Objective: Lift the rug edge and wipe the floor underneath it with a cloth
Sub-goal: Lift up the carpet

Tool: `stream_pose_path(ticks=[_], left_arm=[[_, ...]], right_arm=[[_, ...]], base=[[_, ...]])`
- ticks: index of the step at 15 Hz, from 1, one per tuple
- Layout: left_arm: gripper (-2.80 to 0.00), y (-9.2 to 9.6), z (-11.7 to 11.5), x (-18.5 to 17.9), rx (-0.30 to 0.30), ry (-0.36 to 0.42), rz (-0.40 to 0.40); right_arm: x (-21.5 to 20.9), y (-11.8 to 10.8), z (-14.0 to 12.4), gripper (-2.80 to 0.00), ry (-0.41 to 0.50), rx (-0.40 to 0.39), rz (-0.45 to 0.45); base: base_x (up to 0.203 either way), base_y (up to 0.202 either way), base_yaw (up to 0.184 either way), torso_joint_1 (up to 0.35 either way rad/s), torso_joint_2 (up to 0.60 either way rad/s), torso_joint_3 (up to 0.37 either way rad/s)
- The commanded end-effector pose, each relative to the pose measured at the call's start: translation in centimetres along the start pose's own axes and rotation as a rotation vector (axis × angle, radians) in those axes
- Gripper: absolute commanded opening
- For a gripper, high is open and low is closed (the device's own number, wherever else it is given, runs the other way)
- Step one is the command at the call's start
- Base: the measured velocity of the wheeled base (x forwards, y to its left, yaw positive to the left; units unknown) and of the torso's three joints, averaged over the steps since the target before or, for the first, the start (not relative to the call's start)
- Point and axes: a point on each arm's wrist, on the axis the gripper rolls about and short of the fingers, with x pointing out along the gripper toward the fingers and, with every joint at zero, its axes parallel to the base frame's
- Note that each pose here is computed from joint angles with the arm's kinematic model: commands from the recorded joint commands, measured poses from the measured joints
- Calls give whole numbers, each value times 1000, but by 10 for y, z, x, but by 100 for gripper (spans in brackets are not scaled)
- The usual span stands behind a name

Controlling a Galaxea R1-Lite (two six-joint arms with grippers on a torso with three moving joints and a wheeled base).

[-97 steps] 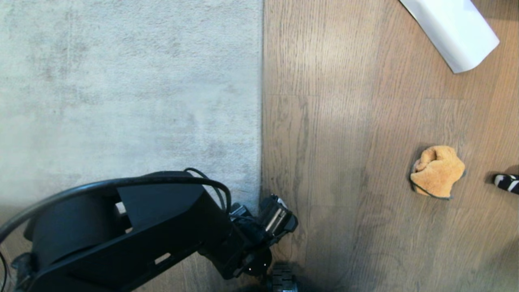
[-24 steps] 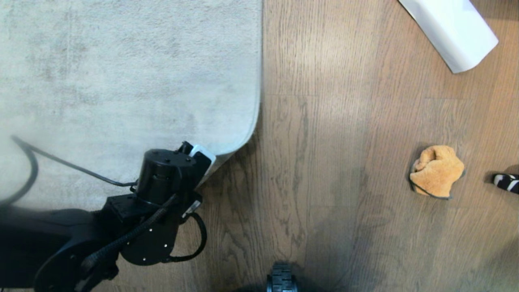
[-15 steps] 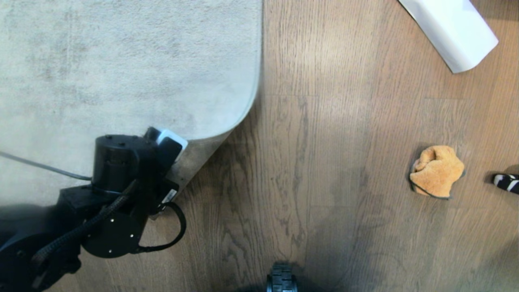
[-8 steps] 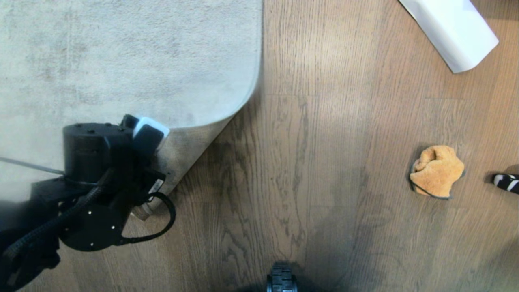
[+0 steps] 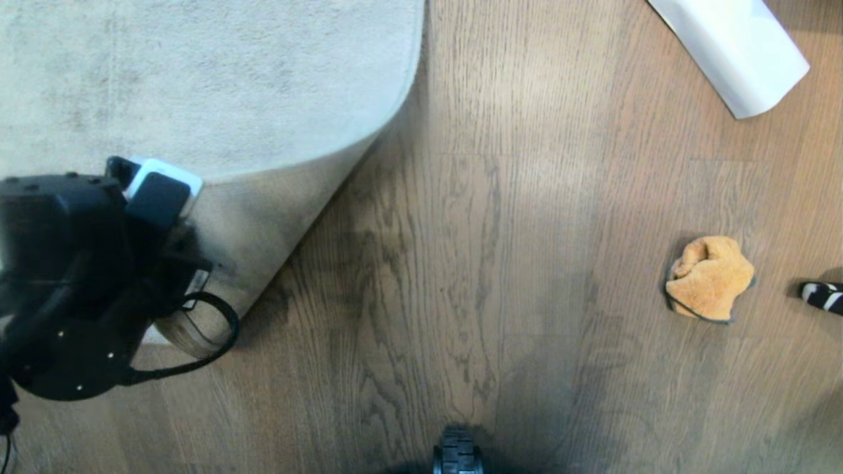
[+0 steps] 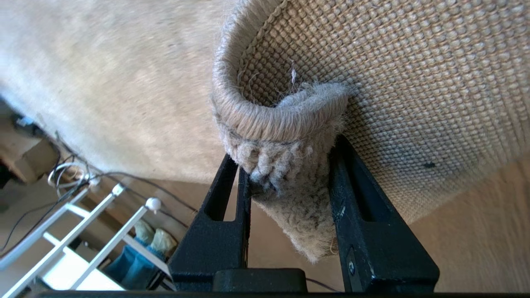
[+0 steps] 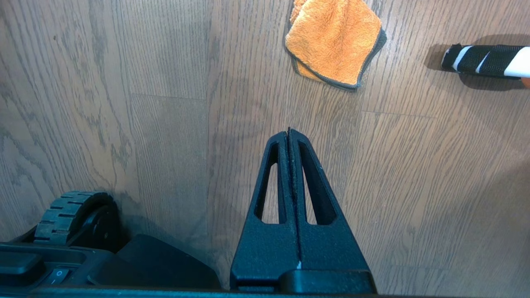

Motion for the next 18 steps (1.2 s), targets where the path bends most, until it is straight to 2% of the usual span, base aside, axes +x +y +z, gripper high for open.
stream_pose_path(ticks=[1, 8, 12, 18], left_arm=[[-280, 14, 3, -2, -39, -10, 41], [-280, 37, 24, -1, -141, -57, 118], [-280, 42, 33, -3, -221, -123, 144], [-280, 56, 32, -14, -262, -154, 163]], right_arm=[[0, 0, 0, -280, -1, -1, 1], [0, 0, 0, -280, -1, -1, 1], [0, 0, 0, -280, -1, -1, 1], [0, 0, 0, -280, -1, -1, 1]], base=[[0, 0, 0, 0, 0, 0], [0, 0, 0, 0, 0, 0], [0, 0, 0, 0, 0, 0], [0, 0, 0, 0, 0, 0]])
